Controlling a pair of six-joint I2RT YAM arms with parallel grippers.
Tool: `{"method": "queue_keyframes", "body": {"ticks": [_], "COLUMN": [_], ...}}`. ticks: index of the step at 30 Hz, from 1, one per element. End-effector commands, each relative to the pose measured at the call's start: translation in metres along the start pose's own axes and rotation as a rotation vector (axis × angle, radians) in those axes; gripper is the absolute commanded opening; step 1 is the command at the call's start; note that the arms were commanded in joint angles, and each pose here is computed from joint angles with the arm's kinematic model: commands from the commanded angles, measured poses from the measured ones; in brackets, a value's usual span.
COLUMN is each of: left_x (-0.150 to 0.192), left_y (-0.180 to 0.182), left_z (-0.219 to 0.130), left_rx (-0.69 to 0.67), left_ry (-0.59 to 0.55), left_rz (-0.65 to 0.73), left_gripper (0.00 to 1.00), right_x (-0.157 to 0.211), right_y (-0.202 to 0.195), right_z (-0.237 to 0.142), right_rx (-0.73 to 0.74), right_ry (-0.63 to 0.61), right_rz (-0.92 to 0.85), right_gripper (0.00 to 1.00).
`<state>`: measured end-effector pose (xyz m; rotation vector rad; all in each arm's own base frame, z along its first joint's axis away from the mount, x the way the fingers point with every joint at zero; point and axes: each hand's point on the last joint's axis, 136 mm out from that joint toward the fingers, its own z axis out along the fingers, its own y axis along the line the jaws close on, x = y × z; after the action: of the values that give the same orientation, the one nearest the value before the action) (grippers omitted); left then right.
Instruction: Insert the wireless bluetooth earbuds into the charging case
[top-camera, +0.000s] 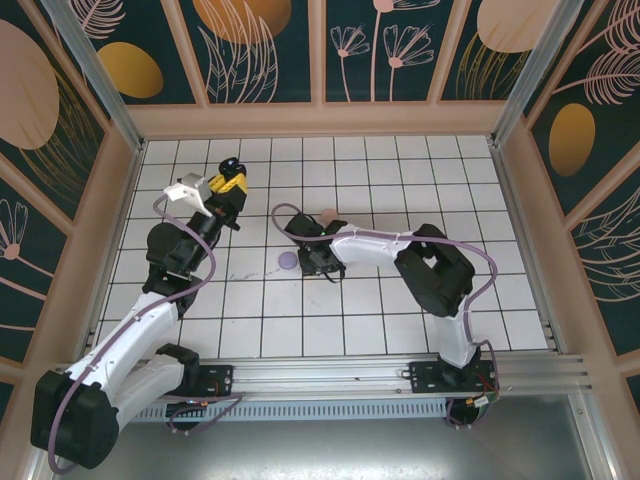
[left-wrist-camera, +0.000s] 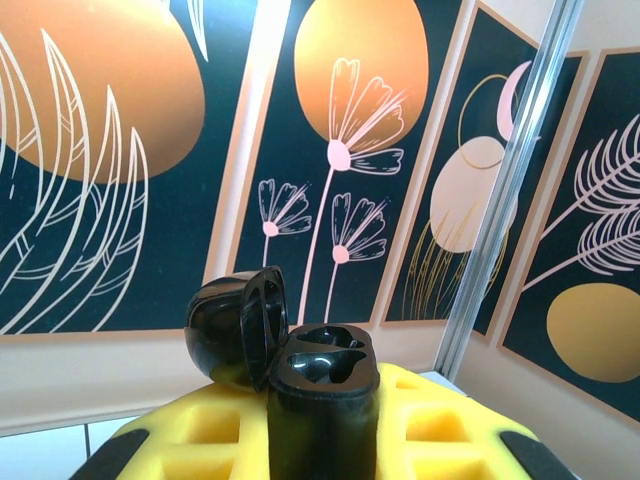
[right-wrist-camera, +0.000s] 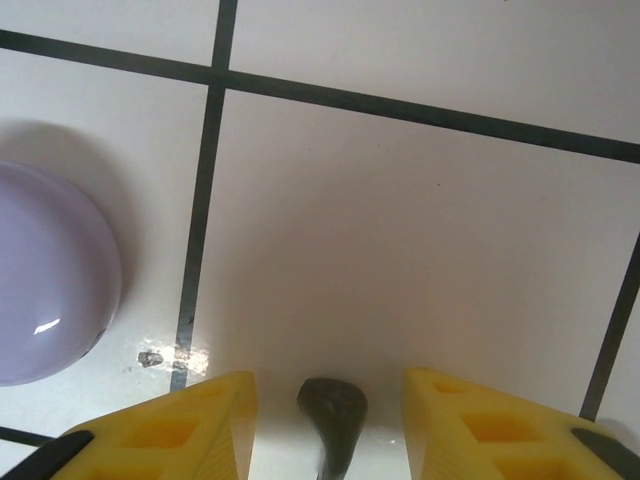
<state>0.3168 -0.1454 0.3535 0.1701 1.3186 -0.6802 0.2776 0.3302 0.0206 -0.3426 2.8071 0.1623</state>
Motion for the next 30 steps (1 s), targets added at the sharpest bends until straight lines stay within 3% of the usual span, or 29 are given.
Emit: {"method": "queue_keyframes", "body": {"ticks": [1,21,30], "left_x": [-0.010,-0.004,-0.003], "left_y": [-0.005,-0.004,-0.007], "left_z": [-0.004,-0.005,-0.006], "left_rx": [0.015,0.018,0.035], "left_ry": [-0.045,-0.030,-0.024], "left_rz": [-0.006,-0.016,-0.005], "left_gripper": [0.00,0.00,0.00], "right_x": [0.002,0.004,-0.013], "right_y": [-0.002,0.002,0.003], "right_z": [0.003,0.007,-0.018], "right_rx": [0.041,0.034,0.016], "right_ry": [0.006,0.006,-0.077], "right_rz": [0.011,0.009,0.024], "right_gripper": [0.42,0.25,0.19]}}
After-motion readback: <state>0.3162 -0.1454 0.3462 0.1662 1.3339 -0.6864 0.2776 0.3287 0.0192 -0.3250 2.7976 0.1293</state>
